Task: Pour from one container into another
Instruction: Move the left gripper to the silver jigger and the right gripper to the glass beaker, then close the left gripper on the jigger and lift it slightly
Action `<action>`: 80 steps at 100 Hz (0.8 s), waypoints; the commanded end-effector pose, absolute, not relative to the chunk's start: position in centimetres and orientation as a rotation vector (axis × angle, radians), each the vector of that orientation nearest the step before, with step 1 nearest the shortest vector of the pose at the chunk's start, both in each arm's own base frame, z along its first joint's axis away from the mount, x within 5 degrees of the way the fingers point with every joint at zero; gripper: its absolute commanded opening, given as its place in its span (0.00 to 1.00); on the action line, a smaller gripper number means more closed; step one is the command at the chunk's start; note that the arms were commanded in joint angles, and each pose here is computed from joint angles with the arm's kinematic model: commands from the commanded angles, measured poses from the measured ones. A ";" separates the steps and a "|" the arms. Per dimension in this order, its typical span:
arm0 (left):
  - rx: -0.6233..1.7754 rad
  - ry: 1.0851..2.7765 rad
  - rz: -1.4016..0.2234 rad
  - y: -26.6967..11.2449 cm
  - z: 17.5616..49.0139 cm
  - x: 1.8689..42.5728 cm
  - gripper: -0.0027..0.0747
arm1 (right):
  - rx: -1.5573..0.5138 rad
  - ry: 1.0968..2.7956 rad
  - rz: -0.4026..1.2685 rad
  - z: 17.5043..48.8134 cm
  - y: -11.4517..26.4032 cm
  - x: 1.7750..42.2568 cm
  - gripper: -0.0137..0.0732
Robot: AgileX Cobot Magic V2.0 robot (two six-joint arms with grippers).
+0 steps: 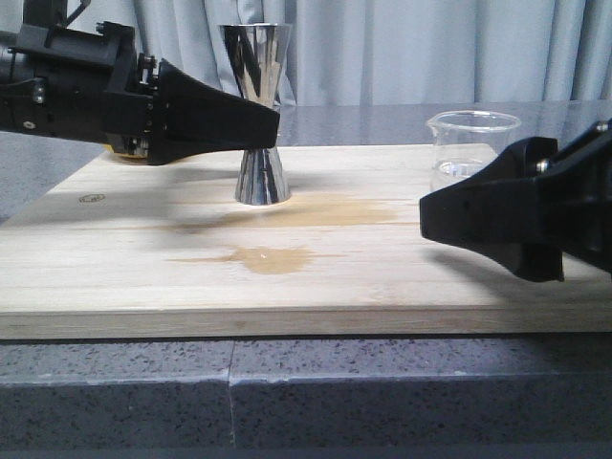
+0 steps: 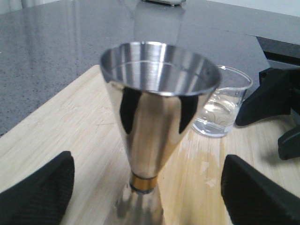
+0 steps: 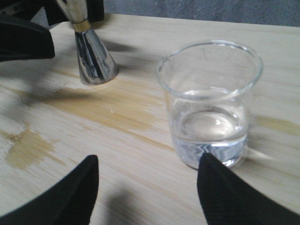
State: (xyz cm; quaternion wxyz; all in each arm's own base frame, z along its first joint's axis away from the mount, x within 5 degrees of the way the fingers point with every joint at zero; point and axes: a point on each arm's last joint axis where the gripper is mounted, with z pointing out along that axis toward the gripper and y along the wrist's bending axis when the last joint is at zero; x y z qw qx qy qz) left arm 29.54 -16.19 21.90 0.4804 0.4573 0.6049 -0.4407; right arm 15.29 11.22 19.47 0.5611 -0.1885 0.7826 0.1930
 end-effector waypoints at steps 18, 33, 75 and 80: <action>1.065 1.326 -1.135 -16.6 24.8 29.3 0.78 | -0.411 1.729 0.429 21.0 11.3 15.9 0.61; 1.064 1.330 -1.130 -16.6 24.8 29.4 0.75 | -0.412 1.763 0.423 20.7 11.2 15.9 0.61; 1.069 1.341 -1.122 -16.9 24.7 29.3 0.74 | -0.419 1.727 0.322 20.5 11.0 16.5 0.61; 1.076 1.348 -1.116 -17.1 24.6 29.2 0.74 | -0.417 1.720 0.314 20.3 11.1 16.7 0.61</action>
